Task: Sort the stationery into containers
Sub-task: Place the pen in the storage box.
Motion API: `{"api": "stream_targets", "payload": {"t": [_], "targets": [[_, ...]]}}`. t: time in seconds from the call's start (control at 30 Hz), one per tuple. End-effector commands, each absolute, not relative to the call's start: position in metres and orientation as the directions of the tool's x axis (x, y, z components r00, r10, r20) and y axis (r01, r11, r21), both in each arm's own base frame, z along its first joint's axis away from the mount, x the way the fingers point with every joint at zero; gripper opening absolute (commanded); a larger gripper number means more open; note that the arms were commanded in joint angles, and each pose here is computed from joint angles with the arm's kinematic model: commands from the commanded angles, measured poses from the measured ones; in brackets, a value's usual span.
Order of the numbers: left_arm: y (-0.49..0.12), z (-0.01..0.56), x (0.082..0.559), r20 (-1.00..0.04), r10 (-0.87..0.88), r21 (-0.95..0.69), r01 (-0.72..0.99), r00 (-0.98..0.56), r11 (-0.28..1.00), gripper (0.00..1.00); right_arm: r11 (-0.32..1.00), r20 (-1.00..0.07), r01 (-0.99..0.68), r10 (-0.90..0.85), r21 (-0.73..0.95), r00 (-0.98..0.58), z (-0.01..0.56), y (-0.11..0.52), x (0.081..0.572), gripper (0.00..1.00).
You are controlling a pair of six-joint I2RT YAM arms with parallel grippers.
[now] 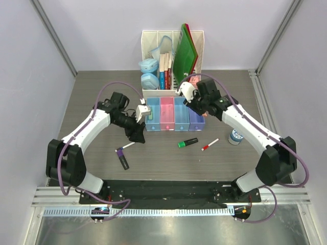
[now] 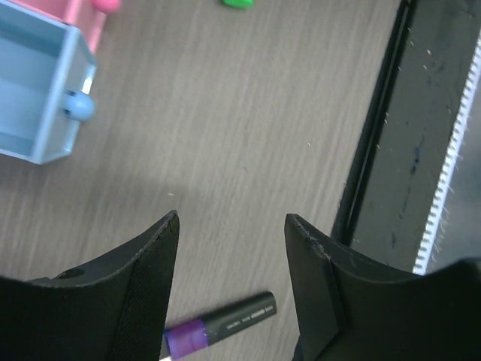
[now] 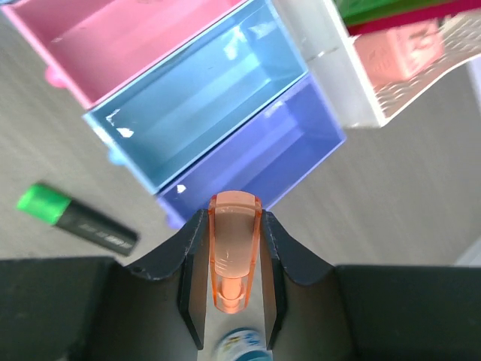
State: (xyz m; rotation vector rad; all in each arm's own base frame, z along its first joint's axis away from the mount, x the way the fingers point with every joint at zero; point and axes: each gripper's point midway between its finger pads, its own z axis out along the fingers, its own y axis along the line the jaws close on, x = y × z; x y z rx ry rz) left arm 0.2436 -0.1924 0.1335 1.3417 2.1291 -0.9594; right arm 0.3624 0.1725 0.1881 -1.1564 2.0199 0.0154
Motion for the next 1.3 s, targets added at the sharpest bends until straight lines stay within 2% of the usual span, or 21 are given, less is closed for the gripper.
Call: {"api": "stream_targets", "payload": {"t": [0.0,0.27,0.6,0.93,1.27], "targets": [[-0.182,0.152,0.224,-0.704,0.604,-0.32,0.926,-0.373,0.199,0.58,0.464,-0.546,-0.673,-0.831,-0.576,-0.106,0.23,0.169,0.402,0.03],[-0.136,0.152,0.212,-0.683,0.569,-0.376,0.888,-0.458,0.263,0.57,0.138,-0.281,-0.651,-0.952,-0.746,0.12,0.23,0.2,0.413,0.02],[-0.117,0.141,0.199,-0.657,0.557,-0.4,0.861,-0.508,0.314,0.57,-0.18,-0.057,-0.587,-0.93,-0.789,0.362,0.186,0.272,0.397,0.02],[-0.102,0.133,0.188,-0.625,0.543,-0.42,0.828,-0.561,0.373,0.56,-0.366,0.083,-0.518,-0.868,-0.773,0.49,0.165,0.333,0.399,0.02],[-0.094,0.134,0.182,-0.618,0.526,-0.41,0.81,-0.584,0.418,0.56,-0.421,0.113,-0.468,-0.825,-0.777,0.554,0.164,0.365,0.396,0.02]]}}
